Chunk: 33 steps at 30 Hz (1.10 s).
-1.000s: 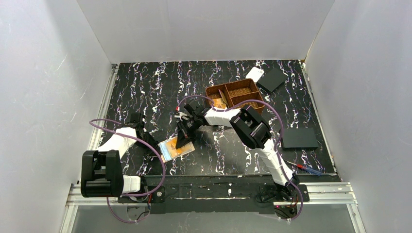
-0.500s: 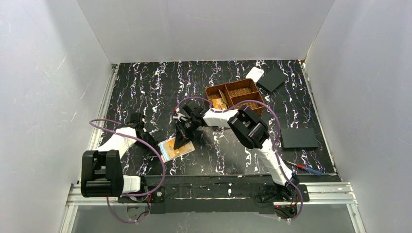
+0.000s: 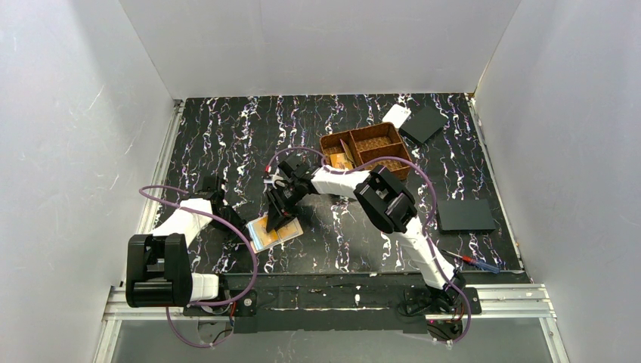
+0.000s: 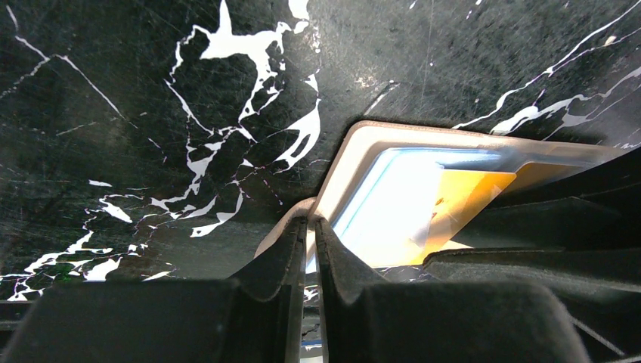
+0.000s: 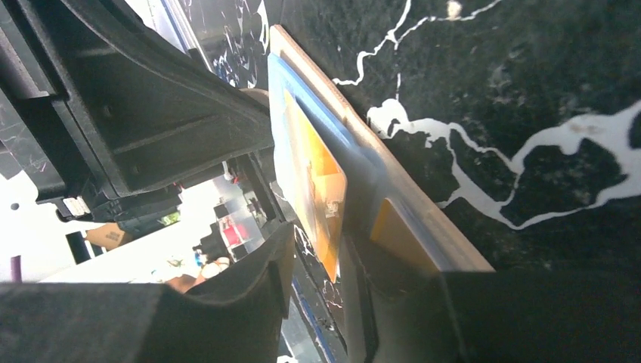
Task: Put the credit cards into the card holder
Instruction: Insert the credit card into the card holder.
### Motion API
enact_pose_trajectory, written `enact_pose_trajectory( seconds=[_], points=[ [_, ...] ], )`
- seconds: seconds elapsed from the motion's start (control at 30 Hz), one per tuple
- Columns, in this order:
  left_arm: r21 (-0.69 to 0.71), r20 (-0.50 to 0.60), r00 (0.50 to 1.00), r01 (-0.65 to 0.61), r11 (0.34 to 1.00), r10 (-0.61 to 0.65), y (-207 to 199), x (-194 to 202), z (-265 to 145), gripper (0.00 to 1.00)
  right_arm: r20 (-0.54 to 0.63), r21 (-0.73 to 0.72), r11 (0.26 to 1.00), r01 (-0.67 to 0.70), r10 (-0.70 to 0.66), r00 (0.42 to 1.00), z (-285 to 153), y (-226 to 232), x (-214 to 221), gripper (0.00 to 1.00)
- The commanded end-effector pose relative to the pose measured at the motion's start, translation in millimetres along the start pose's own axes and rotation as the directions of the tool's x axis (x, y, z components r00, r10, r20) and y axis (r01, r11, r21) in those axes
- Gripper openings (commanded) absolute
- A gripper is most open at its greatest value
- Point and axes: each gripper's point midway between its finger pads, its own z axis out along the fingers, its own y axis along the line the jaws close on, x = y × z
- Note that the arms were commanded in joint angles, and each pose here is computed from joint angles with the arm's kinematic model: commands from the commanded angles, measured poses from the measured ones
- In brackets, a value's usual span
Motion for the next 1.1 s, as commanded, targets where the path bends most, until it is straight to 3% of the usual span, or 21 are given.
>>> enact_pose_trajectory(
  seconds=[0.0,0.43,1.07],
  points=[
    [-0.027,-0.028,1.000,-0.003,1.000,0.002,9,8,13,0.07,0.045,0.151,0.987,0.058,-0.065,0.997,-7,-14,-5,0.39],
    [-0.026,-0.027,1.000,-0.006,1.000,0.005,9,8,12,0.07,0.064,0.275,0.954,0.119,-0.142,0.988,-31,-13,-6,0.41],
    [-0.016,-0.033,0.999,-0.001,1.000,0.001,7,9,13,0.06,0.076,0.094,0.988,0.120,-0.127,0.989,3,4,-4,0.21]
  ],
)
